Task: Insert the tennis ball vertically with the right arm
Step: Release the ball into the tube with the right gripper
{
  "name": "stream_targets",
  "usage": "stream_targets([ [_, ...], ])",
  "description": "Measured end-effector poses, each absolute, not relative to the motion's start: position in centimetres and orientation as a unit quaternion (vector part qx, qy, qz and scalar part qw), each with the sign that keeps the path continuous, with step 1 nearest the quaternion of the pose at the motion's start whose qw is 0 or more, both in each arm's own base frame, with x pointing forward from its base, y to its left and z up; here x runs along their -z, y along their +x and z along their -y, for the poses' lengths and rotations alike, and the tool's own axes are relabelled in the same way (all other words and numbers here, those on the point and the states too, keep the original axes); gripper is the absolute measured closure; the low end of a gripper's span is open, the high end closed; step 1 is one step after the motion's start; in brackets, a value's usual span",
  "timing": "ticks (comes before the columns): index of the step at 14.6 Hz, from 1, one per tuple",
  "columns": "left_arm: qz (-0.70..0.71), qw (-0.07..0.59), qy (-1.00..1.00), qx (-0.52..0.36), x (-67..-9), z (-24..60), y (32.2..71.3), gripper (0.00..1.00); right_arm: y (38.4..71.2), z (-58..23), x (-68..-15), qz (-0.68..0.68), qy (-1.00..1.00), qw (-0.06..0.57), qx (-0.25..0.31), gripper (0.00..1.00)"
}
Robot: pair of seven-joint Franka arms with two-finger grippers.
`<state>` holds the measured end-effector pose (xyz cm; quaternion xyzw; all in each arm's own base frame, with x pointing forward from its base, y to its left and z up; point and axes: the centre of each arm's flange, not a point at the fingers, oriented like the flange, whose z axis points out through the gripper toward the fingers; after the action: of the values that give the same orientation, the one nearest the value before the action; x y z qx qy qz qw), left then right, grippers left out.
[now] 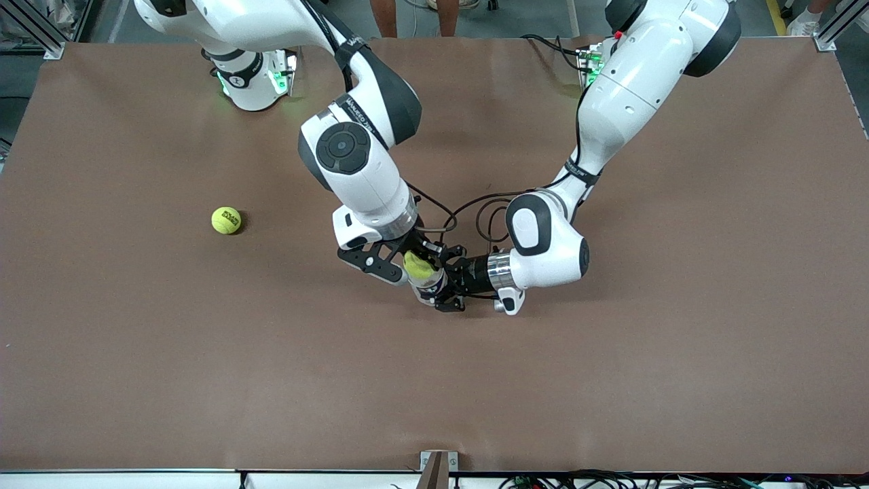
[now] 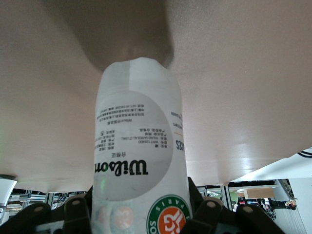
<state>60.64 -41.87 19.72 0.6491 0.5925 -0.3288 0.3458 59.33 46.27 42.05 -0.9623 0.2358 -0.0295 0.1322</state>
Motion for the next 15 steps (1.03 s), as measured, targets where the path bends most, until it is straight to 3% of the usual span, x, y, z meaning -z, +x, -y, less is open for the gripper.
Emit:
stream_targets([
  [8,-0.593,0.344,0.649,0.330,-19.45,41.85,60.58,0.33,59.64,-46.33,-41.19,-0.237,-0.962,0.133,0.033,0.33],
  [11,-0.593,0.344,0.649,0.330,-19.45,41.85,60.58,0.33,59.65,-46.32,-41.20,-0.237,-0.962,0.133,0.033,0.24],
  [13,-0.593,0.344,0.649,0.330,-19.41,41.84,60.56,0.33,59.66,-46.33,-41.26,-0.237,-0.962,0.134,0.033,0.06],
  [15,-0.594,0.344,0.649,0.330,-19.37,41.83,60.56,0.33,59.73,-46.27,-41.35,-0.238,-0.962,0.134,0.034,0.00],
])
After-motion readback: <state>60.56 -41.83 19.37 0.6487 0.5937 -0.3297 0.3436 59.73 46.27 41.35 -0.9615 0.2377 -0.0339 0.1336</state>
